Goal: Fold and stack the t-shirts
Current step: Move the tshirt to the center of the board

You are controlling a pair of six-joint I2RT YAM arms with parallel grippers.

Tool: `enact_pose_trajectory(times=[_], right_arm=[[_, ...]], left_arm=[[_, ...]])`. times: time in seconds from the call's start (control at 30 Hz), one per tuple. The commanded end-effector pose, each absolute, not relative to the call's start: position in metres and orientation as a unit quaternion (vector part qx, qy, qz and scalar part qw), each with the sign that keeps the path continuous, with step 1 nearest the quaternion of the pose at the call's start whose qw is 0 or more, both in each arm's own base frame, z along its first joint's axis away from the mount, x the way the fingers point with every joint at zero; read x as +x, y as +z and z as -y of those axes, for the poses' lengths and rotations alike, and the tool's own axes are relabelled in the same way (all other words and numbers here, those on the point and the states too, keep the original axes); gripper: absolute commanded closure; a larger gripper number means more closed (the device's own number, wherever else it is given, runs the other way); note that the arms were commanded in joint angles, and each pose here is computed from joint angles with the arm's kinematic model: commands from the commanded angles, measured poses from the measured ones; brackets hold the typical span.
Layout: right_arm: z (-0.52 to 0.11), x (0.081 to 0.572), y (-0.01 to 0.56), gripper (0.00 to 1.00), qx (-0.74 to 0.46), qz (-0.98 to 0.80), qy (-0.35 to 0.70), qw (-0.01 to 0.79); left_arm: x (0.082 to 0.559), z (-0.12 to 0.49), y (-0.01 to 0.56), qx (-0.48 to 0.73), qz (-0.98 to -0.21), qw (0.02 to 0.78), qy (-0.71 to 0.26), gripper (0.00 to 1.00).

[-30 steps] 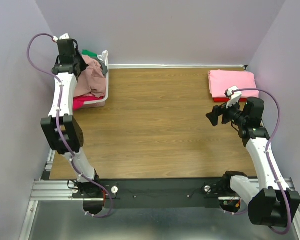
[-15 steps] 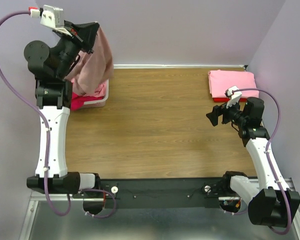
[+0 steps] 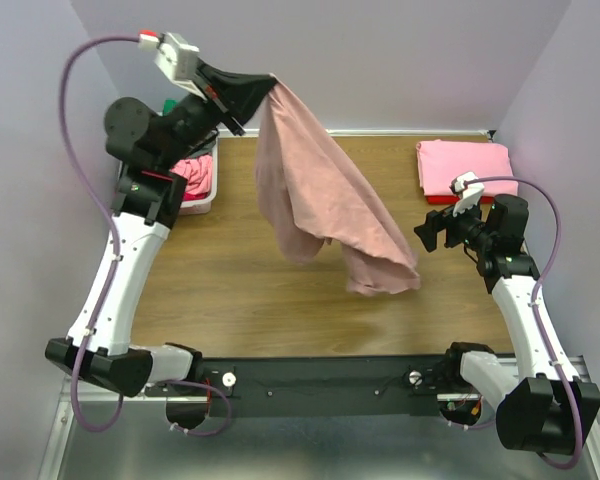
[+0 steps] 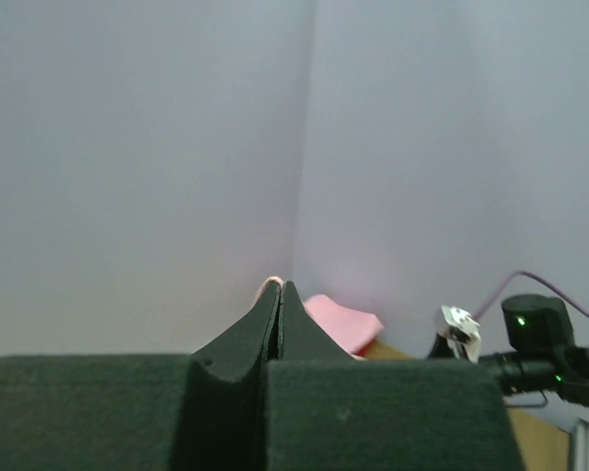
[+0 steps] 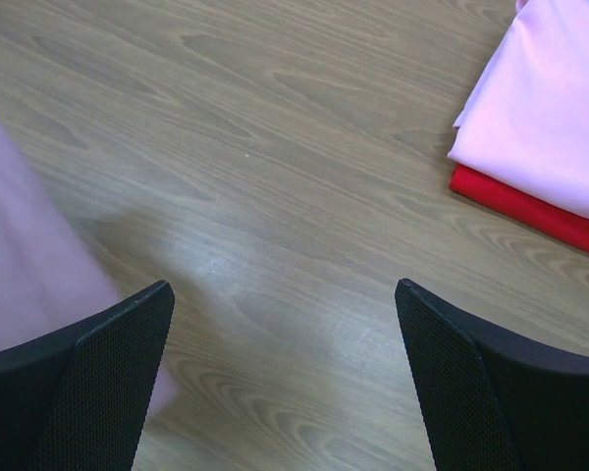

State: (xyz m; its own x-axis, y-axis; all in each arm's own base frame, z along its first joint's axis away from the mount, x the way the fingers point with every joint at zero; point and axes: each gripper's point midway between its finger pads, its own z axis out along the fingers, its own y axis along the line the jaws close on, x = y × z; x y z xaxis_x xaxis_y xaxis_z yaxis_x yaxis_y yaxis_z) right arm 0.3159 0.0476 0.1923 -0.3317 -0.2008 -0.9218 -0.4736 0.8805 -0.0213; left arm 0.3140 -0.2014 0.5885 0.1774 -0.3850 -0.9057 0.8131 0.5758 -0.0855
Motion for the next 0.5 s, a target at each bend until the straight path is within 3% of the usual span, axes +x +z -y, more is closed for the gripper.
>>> enact_pose_trajectory(times=[0.0, 0.2, 0.23, 0.27, 0.37, 0.4, 0.47], right_arm=[[-0.041, 0.313, 0.182, 0.00, -0.205, -0.817, 0.112, 0.528], [-0.039, 0.313, 0.182, 0.00, -0.205, -0.817, 0.106, 0.528], [-0.040, 0.313, 0.182, 0.00, -0.205, -0.817, 0.107, 0.528], [-0.039, 0.313, 0.181, 0.00, -0.205, -0.818, 0.107, 0.527], [-0.039, 0.314, 0.180, 0.00, -0.206, -0.819, 0.107, 0.525], [-0.041, 0.313, 0.180, 0.00, -0.207, -0.818, 0.112, 0.524], [-0.047, 0.310, 0.179, 0.00, -0.221, -0.813, 0.127, 0.523]], left_arm=[[0.307, 0.243, 0.554, 0.267, -0.487, 0.698, -0.452, 1.00], [0.343, 0.282, 0.413, 0.270, -0.598, 0.604, -0.451, 1.00], [0.348, 0.283, 0.395, 0.268, -0.617, 0.593, -0.442, 0.95], [0.352, 0.283, 0.379, 0.270, -0.632, 0.583, -0.433, 0.75], [0.364, 0.268, 0.341, 0.284, -0.669, 0.586, -0.359, 0.39], [0.367, 0.261, 0.341, 0.278, -0.673, 0.597, -0.338, 0.29], [0.372, 0.235, 0.352, 0.255, -0.675, 0.638, -0.269, 0.21]])
